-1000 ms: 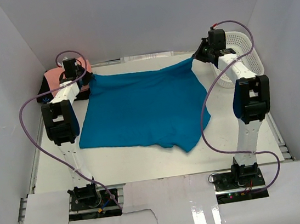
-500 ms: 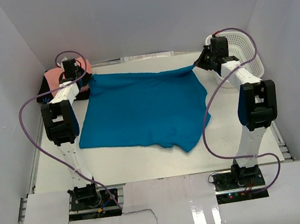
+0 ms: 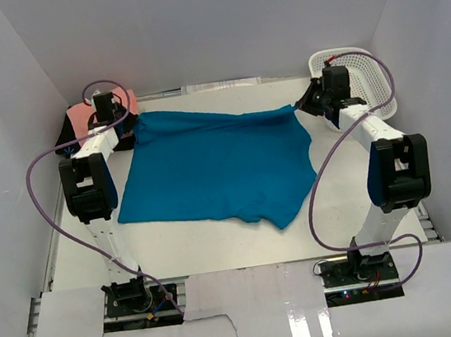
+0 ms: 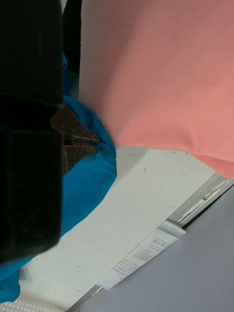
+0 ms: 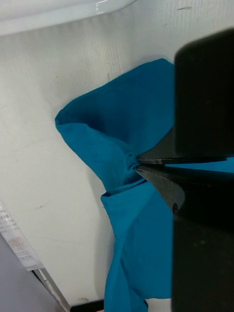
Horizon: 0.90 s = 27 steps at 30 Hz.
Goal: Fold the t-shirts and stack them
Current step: Grap the side of the flattened tshirt furthest away from the robot with both arms
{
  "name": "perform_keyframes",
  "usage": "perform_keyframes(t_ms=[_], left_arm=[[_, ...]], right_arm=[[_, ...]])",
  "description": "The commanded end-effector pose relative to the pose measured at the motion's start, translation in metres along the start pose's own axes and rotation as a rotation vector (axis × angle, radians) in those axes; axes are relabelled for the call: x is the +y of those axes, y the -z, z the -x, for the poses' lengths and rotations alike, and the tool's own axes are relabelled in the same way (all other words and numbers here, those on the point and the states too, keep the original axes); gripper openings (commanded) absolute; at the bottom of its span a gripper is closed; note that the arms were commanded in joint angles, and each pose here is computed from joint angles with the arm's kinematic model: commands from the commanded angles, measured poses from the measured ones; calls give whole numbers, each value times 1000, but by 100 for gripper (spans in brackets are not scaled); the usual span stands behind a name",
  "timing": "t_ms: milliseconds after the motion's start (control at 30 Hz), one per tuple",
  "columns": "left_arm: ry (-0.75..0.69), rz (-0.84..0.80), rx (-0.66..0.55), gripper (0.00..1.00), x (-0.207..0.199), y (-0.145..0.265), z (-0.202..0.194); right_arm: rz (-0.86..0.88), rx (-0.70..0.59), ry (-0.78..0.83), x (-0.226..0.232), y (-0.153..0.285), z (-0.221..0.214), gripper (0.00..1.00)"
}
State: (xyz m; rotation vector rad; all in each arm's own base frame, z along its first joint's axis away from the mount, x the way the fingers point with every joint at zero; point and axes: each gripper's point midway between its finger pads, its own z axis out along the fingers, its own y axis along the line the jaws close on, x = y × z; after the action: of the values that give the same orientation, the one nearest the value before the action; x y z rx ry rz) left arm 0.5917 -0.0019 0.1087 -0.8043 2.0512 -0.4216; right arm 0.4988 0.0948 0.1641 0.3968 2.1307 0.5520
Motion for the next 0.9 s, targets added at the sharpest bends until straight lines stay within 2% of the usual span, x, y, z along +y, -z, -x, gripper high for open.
perform_keyframes(t_ms=[0, 333, 500, 867], left_arm=[[-1, -63, -95, 0, -27, 37, 39], [-29, -188, -97, 0, -51, 58, 42], [-29, -237, -61, 0, -56, 67, 36], [32, -218, -27, 0, -28, 83, 16]], right_arm=[[22, -67, 5, 7, 17, 13, 8], [27, -84, 11, 4, 29, 4, 8], [20, -81, 11, 2, 33, 2, 8], [-2, -57, 7, -11, 46, -21, 8]])
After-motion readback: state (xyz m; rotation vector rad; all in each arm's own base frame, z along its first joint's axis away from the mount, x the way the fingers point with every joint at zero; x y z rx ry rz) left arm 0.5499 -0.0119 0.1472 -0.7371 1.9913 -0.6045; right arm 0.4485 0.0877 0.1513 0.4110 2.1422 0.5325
